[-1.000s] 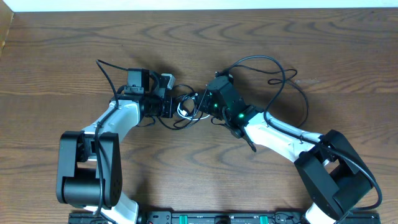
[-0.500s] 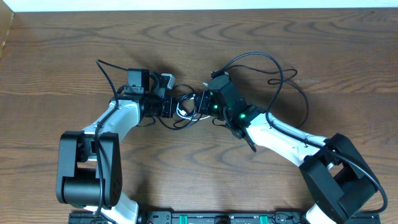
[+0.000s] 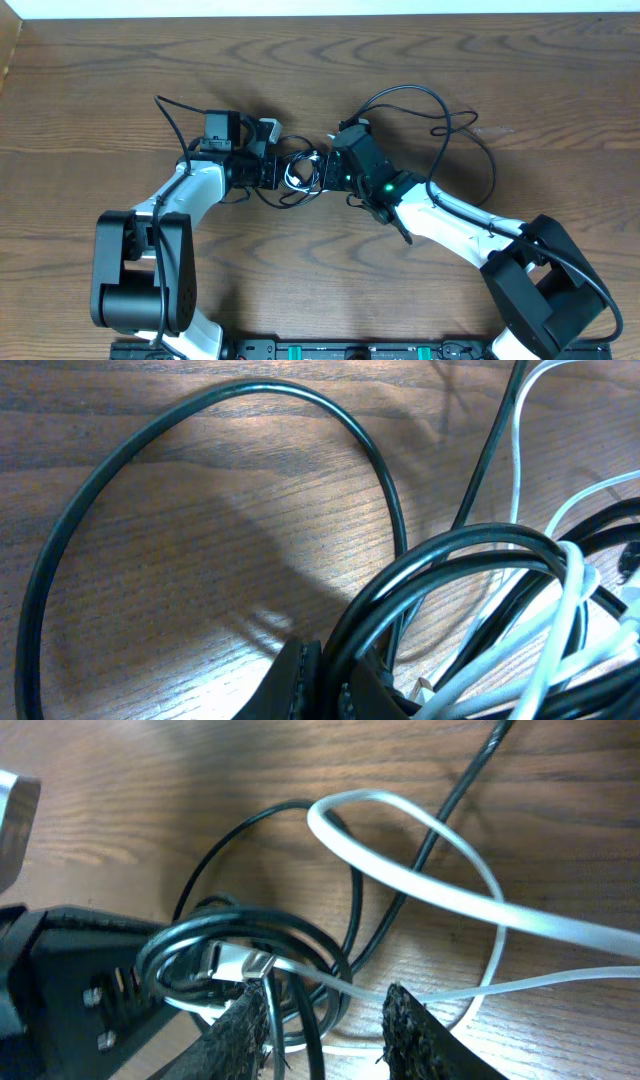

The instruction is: Untangle cables

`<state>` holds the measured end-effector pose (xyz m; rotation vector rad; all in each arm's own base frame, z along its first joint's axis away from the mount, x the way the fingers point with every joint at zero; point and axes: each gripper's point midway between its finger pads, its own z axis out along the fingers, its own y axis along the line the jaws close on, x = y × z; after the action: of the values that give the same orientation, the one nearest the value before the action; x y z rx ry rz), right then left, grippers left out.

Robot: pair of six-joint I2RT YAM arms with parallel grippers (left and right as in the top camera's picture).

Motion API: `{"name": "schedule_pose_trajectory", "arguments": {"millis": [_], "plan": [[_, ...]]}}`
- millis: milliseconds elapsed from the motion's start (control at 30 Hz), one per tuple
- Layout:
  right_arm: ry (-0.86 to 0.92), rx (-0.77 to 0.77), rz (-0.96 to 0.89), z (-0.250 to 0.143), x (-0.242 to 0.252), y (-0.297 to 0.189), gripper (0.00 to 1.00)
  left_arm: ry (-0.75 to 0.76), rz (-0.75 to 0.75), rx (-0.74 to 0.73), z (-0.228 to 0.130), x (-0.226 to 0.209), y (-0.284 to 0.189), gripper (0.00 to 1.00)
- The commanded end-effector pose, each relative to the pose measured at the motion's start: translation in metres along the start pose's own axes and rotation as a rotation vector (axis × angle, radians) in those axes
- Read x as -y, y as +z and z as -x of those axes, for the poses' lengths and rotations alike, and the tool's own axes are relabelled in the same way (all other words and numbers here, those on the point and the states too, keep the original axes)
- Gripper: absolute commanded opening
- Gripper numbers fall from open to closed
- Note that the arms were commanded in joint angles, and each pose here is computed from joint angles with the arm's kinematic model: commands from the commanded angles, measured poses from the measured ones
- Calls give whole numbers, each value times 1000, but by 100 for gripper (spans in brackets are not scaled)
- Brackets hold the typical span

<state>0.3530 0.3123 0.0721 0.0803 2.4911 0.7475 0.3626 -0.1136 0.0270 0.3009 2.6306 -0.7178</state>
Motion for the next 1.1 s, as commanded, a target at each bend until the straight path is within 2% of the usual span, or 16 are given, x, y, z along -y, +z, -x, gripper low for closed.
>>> {"name": "schedule_pose_trajectory", "arguments": {"millis": [0,33,100,200,300,400,533,633,833,1067], "plan": [[-112,-76,178,-12,-36,-8,36,-8,-18,-9,-4,3,2,8],[-143,-92,262,-13,-53,-12,37,-8,-18,-9,-4,3,2,8],[-149,-94,306,-9,-65,-17,38,-8,-18,-9,-4,3,2,8],[-174,-103,297,-5,-71,-20,40,-6,-18,-6,-4,3,2,8],[-162,-35,222,8,-60,-16,42,-6,-18,-6,-4,3,2,8],[-66,49,107,23,-41,-11,46,-6,-18,-6,-4,3,2,8],[63,81,125,32,-45,-12,50,-6,-18,-6,-4,3,2,8],[203,47,144,27,-48,-12,50,-6,-18,-6,-4,3,2,8],[431,15,144,18,-52,-11,38,-6,-18,-6,-4,3,2,8],[558,42,102,14,-45,-4,42,-6,-18,-6,-4,3,2,8]]}}
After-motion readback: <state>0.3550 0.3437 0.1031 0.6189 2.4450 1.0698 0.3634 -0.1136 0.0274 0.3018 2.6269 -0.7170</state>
